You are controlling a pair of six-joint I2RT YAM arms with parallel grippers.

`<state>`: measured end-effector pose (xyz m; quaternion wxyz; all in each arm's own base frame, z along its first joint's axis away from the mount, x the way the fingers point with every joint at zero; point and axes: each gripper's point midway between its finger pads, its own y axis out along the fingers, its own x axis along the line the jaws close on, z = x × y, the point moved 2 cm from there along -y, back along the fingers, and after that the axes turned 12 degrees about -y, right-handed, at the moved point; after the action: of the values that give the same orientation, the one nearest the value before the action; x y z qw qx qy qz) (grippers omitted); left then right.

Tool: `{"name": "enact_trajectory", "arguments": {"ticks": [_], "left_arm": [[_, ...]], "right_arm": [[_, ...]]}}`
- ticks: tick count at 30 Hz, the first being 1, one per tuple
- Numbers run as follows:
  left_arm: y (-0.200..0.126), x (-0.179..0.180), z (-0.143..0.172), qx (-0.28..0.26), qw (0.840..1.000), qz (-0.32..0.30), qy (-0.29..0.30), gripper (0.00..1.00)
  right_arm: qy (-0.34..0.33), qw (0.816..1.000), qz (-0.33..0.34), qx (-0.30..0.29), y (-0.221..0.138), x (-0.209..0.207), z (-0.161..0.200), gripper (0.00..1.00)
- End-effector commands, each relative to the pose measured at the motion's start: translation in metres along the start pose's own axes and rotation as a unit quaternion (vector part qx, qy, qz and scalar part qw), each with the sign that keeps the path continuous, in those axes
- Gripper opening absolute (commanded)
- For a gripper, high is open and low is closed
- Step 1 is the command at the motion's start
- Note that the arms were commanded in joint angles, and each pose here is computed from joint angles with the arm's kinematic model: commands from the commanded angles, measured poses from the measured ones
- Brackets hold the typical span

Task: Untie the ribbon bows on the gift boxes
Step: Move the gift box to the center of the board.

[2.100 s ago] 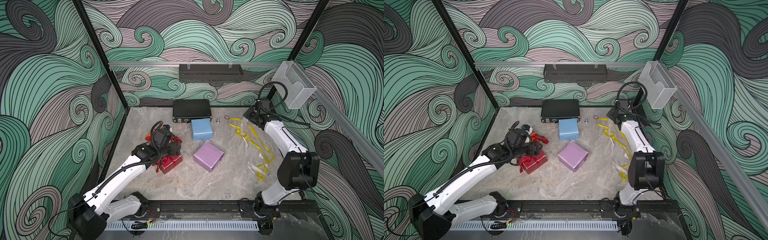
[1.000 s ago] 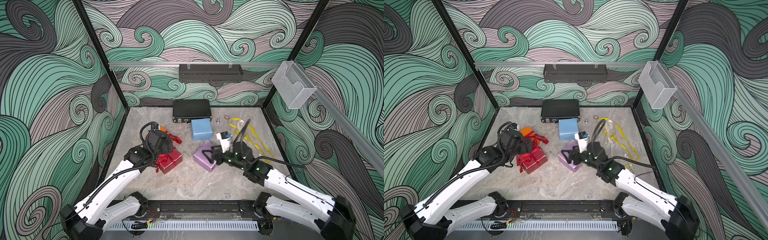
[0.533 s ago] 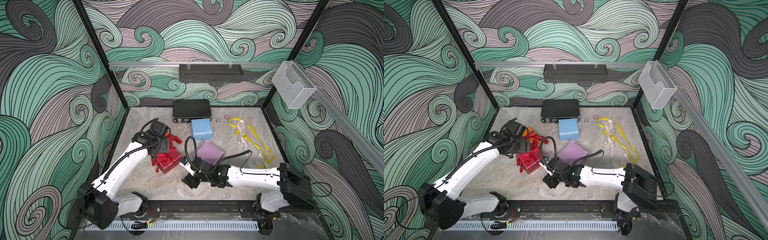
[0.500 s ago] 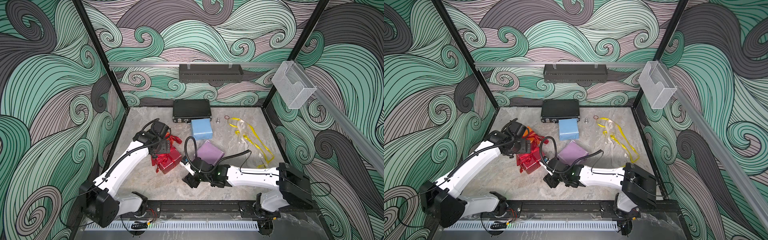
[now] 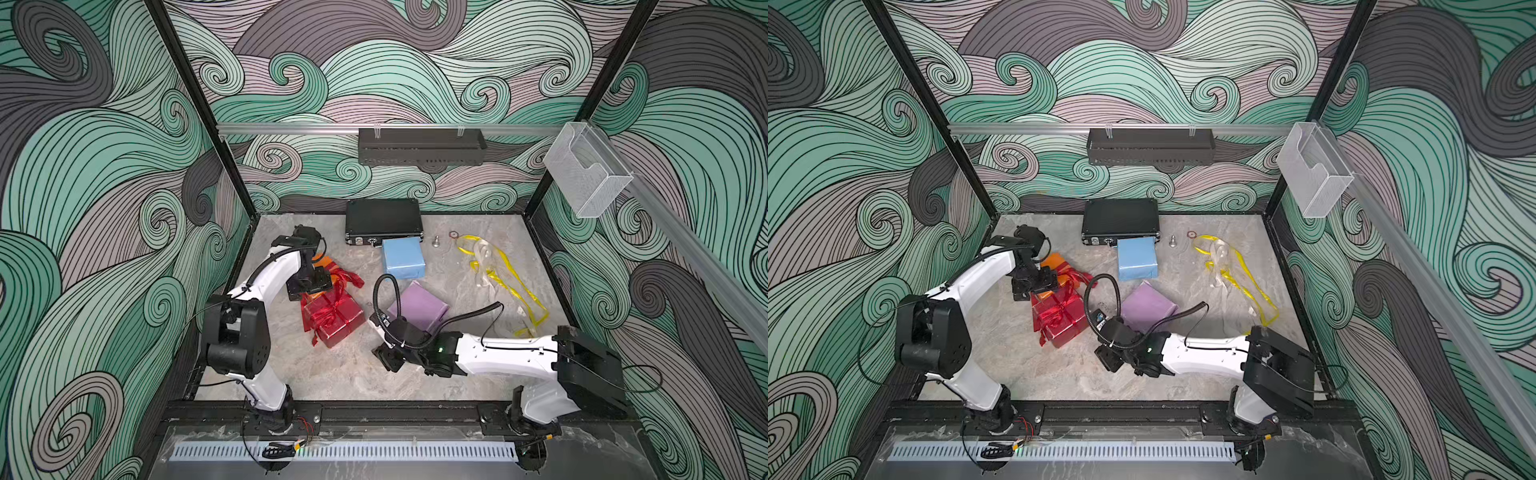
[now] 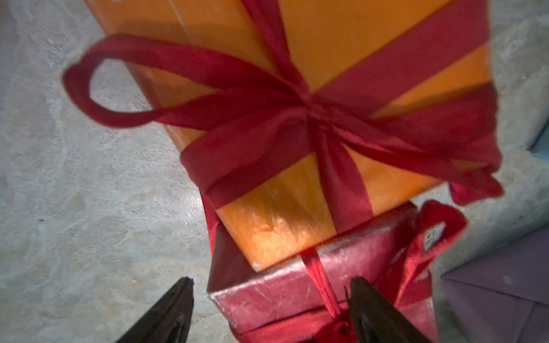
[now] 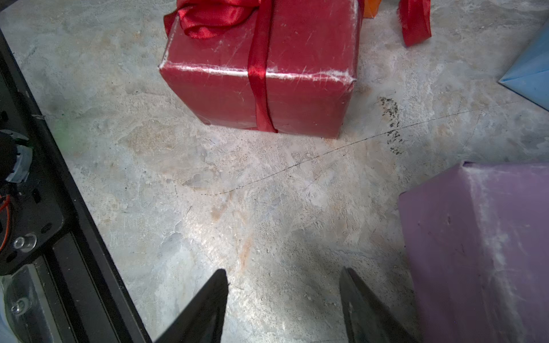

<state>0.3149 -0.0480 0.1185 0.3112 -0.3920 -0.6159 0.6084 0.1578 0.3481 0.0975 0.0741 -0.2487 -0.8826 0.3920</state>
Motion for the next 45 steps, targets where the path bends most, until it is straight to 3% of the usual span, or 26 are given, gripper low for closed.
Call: {"name": "enact_trajectory", "arguments": {"ticks": [1,11,15,27,32,38,41,45], "left_arm": [[-0.002,-0.014,0.009,0.024,0.998,0.059,-0.002,0.83],[0.014,-0.003,-0.001,0.005,0.999,0.047,-0.012,0.90],[0.021,-0.013,0.005,0.029,0.996,0.087,-0.013,0.90],[0.015,-0.033,0.070,0.063,0.980,0.187,-0.038,0.92],[0.016,-0.042,0.099,0.060,0.974,0.218,-0.032,0.92],[0.020,-0.052,0.126,0.067,0.972,0.223,-0.006,0.92],[0.017,-0.056,0.131,0.065,0.971,0.229,0.001,0.92],[0.007,-0.057,0.133,0.056,0.968,0.246,0.002,0.92]], "right_arm": [[0.005,1.000,0.014,-0.022,-0.006,-0.007,-0.008,0.62],[0.003,1.000,0.008,-0.030,-0.009,-0.005,-0.010,0.63],[0.009,0.999,0.018,-0.030,-0.010,-0.011,-0.009,0.64],[0.110,0.993,0.034,-0.006,-0.004,-0.049,0.008,0.62],[0.155,0.986,0.062,-0.001,-0.041,-0.060,0.004,0.65],[0.198,0.976,0.059,0.066,-0.088,-0.057,0.068,0.69],[0.219,0.969,0.067,0.089,-0.097,-0.060,0.101,0.71],[0.247,0.960,0.072,0.112,-0.095,-0.071,0.121,0.75]]}}
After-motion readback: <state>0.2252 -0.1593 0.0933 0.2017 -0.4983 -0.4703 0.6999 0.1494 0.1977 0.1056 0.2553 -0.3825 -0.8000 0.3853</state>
